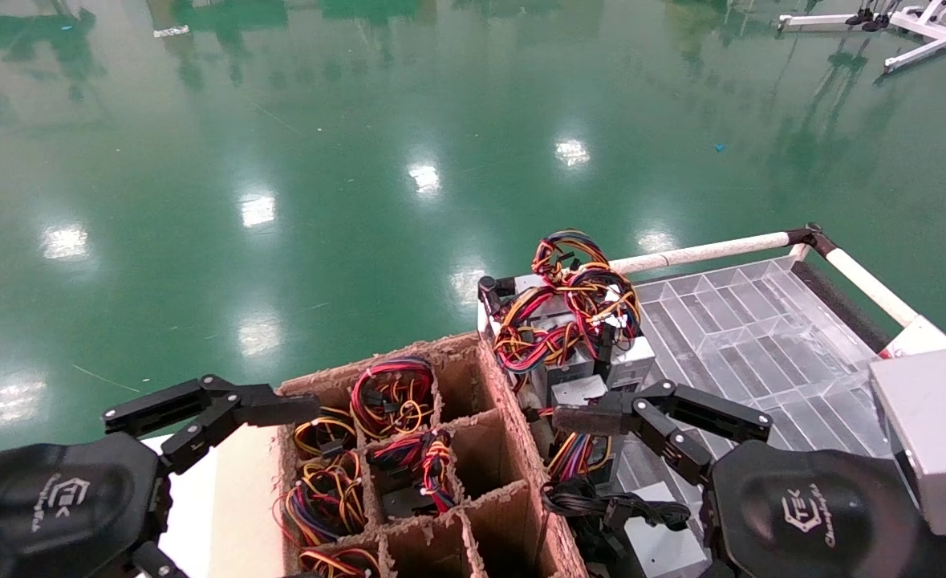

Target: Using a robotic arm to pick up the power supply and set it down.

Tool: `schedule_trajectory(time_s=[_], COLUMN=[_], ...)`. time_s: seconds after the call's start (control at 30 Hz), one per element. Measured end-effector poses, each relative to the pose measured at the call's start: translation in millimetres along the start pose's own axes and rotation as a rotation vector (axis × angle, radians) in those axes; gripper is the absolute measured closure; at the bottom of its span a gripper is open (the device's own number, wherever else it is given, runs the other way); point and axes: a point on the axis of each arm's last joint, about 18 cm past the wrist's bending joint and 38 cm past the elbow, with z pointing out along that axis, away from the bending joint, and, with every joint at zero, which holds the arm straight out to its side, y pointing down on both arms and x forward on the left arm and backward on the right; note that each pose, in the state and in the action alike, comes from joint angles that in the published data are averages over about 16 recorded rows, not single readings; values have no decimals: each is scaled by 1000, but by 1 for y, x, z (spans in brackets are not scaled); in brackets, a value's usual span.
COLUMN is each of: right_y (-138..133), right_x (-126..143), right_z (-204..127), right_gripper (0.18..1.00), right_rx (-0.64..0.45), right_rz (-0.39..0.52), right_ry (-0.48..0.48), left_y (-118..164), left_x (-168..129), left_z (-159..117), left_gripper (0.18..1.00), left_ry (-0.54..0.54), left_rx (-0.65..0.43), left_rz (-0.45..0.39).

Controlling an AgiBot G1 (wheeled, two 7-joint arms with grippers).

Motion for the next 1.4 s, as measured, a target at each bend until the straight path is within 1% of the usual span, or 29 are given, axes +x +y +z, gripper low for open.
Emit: schedule_trajectory(time_s=[0.4,0.57,0.73,0.9,1.1,1.23,1.4], right_y=[3,16,39,69,98,110,118], right_x=[1,6,15,29,44,52,58], right_z=[0,6,20,41,74,98,125], right_gripper=[178,178,178,178,178,178,178], right_rx=[-14,-64,-146,-249,-350,-399,-446], right_rz=[4,22,54,83,83,58,13], right_ry=[8,30,61,112,159,181,191], left_y=[0,0,0,0,0,0,0], left_x=[0,0,0,0,0,0,0], left_z=[0,0,0,0,0,0,0], left_gripper=[199,224,270,344,476,572,689], left_ry=[0,0,0,0,0,0,0], left_rx=[0,0,0,0,0,0,0], left_rz=[0,0,0,0,0,0,0])
